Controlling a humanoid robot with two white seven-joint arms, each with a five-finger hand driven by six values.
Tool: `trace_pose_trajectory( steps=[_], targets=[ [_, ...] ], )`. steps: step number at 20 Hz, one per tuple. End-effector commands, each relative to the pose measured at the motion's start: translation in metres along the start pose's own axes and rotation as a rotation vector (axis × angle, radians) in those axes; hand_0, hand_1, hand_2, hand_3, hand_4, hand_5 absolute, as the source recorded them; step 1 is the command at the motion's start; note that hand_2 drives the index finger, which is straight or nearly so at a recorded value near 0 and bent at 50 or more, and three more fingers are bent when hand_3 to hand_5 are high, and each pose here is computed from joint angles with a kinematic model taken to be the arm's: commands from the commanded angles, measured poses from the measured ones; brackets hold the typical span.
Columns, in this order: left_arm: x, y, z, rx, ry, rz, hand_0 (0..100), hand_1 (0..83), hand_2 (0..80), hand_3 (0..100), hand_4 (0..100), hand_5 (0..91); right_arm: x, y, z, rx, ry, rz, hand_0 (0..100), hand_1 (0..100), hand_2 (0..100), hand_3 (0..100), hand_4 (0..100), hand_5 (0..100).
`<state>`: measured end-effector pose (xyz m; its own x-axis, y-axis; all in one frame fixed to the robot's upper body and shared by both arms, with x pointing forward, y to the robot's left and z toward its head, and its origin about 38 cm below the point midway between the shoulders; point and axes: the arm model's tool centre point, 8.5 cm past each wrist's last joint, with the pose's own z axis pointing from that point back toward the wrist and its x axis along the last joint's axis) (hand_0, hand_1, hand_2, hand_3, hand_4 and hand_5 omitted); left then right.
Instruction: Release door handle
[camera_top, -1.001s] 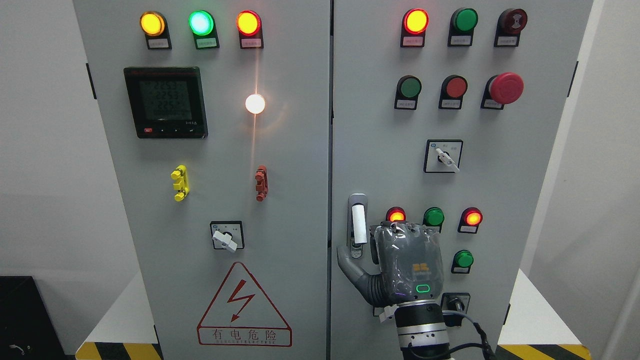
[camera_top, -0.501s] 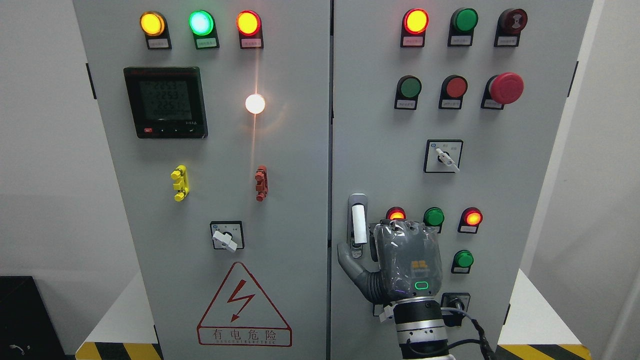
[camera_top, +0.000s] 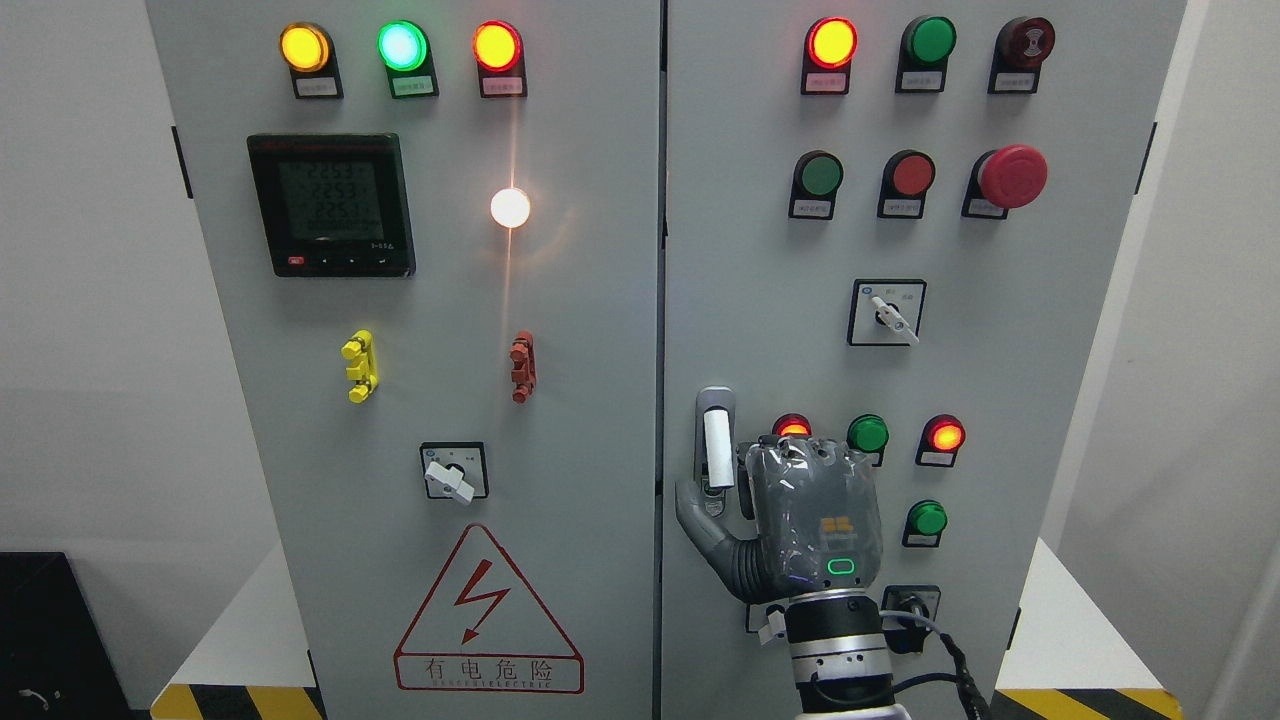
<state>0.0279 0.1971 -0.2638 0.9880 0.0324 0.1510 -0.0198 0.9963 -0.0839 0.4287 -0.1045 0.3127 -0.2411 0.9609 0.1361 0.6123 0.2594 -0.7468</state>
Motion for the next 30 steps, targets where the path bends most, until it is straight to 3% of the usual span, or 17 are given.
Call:
trace_pose_trajectory(
  steps=[1,30],
  targets=[
    [-0.005,0.0001,0.0006,0.0,0.008,0.001,12,55.6,0.0,0,0,0.0,-0.0026,-0.0005,-0.0009,-0.006,0.01,-0.001,34,37,96,100,94,100],
    [-0.0058,0.0002,0.0007,0.0,0.008,0.001,12,55.6,0.0,0,0,0.0,-0.009,0.001,-0.0009,-0.004,0.03,-0.002,38,36,96,100,94,100]
  ],
)
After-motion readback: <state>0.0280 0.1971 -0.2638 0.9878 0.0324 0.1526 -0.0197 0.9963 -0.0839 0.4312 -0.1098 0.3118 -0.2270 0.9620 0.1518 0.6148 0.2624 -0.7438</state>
